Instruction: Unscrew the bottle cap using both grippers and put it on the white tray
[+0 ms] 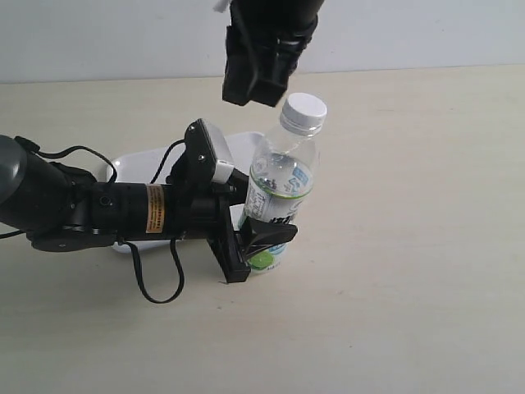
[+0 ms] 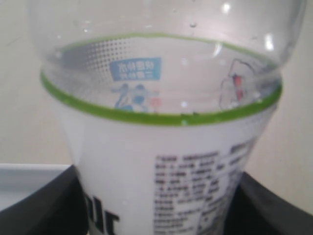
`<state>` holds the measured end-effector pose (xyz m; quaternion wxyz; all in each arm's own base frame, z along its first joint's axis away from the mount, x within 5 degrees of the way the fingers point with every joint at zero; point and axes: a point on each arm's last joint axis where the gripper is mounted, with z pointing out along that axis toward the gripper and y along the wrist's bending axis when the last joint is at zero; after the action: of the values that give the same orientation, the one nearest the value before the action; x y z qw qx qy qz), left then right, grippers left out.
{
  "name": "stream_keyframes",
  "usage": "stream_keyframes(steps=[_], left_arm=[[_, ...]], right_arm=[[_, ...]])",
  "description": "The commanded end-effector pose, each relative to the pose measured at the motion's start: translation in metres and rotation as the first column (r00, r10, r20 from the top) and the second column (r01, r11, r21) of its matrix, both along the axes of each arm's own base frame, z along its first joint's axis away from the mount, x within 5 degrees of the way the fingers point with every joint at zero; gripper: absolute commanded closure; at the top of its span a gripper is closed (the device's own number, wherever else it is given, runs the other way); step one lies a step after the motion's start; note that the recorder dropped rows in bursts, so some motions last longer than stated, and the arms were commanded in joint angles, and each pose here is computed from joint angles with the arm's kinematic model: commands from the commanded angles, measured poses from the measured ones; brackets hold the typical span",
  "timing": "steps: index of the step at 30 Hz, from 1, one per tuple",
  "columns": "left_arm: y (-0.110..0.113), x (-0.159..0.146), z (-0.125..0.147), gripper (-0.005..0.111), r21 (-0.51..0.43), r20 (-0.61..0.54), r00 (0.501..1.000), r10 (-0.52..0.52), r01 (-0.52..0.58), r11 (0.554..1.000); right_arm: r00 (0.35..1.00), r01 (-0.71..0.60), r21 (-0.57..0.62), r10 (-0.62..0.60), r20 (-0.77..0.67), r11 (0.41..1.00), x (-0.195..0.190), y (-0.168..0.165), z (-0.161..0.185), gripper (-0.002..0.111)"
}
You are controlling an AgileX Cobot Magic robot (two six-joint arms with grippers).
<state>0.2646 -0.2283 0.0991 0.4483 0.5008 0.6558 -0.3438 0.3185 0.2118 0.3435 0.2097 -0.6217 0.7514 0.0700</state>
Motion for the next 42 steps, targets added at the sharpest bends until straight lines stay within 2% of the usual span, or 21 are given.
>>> stream_keyframes(steps=[1,5,7,10,11,13,16,21,25,27,28,30,32,34,36,39,42], left_arm=[[-0.001,-0.002,0.004,0.107,-0.013,0.01,1.0,-0.016,0.016,1.0],[-0.001,-0.002,0.004,0.107,-0.019,0.011,1.0,-0.018,0.018,1.0],[-0.001,-0.002,0.004,0.107,-0.019,0.01,1.0,-0.018,0.018,1.0],[-0.001,-0.002,0.004,0.107,-0.02,0.01,1.0,-0.018,0.018,1.0],[-0.001,-0.002,0.004,0.107,-0.022,0.01,1.0,-0.019,0.019,1.0],[-0.001,-0.002,0.004,0.107,-0.022,0.01,1.0,-0.019,0.019,1.0],[-0.001,-0.002,0.004,0.107,-0.021,0.014,1.0,-0.02,0.02,1.0],[0.0,-0.001,0.004,0.107,-0.026,0.014,1.0,-0.016,0.016,1.0],[0.002,0.001,0.005,0.107,-0.032,0.014,1.0,-0.011,0.012,0.999],[0.002,0.0,0.005,0.107,-0.035,0.012,1.0,-0.017,0.017,0.999],[0.002,0.0,0.005,0.107,-0.034,0.012,1.0,-0.019,0.019,0.999],[0.001,-0.001,0.005,0.107,-0.039,0.015,0.999,-0.033,0.033,0.999],[0.001,-0.001,0.006,0.107,-0.041,0.015,0.999,-0.035,0.035,0.999],[0.001,-0.001,0.006,0.107,-0.041,0.015,0.999,-0.035,0.035,0.999],[0.001,-0.001,0.006,0.107,-0.041,0.015,0.999,-0.035,0.035,0.999],[0.001,-0.001,0.006,0.107,-0.04,0.017,0.999,-0.035,0.036,0.999],[0.001,-0.001,0.005,0.107,-0.039,0.017,0.999,-0.037,0.038,0.999]], right_arm=[[0.969,0.243,0.109,-0.238,-0.061,0.964,0.002,0.0,0.02,0.067],[0.909,0.416,0.163,-0.404,-0.098,0.895,0.003,-0.002,0.036,0.063],[0.823,0.568,0.169,-0.555,-0.121,0.805,0.006,-0.008,0.042,0.059],[0.674,0.736,0.181,-0.73,-0.111,0.652,0.008,-0.02,0.05,0.048],[0.647,0.759,0.191,-0.756,-0.103,0.623,0.007,-0.024,0.054,0.045],[0.628,0.772,0.208,-0.771,-0.106,0.6,0.004,-0.027,0.06,0.041],[0.61,0.783,0.231,-0.786,-0.101,0.578,-0.001,-0.031,0.068,0.041],[0.564,0.79,0.287,-0.826,0.008,0.542,-0.019,-0.055,0.093,0.043],[0.476,0.843,0.241,-0.876,0.08,0.481,-0.041,-0.092,0.084,0.043],[0.413,0.879,0.203,-0.901,0.132,0.432,-0.054,-0.117,0.073,0.043],[0.358,0.899,0.202,-0.918,0.172,0.389,-0.062,-0.132,0.07,0.043],[0.254,0.927,0.232,-0.949,0.187,0.294,-0.082,-0.156,0.069,0.043],[0.217,0.914,0.322,-0.969,0.122,0.245,-0.096,-0.17,0.07,0.043],[0.232,0.915,0.331,-0.972,0.032,0.229,-0.101,-0.174,0.068,0.043],[0.278,0.925,0.288,-0.958,-0.068,0.248,-0.101,-0.174,0.062,0.043],[0.367,0.921,0.237,-0.896,-0.252,0.31,-0.088,-0.161,0.048,0.043],[0.419,0.908,0.177,-0.812,-0.407,0.38,-0.07,-0.145,0.029,0.043]])
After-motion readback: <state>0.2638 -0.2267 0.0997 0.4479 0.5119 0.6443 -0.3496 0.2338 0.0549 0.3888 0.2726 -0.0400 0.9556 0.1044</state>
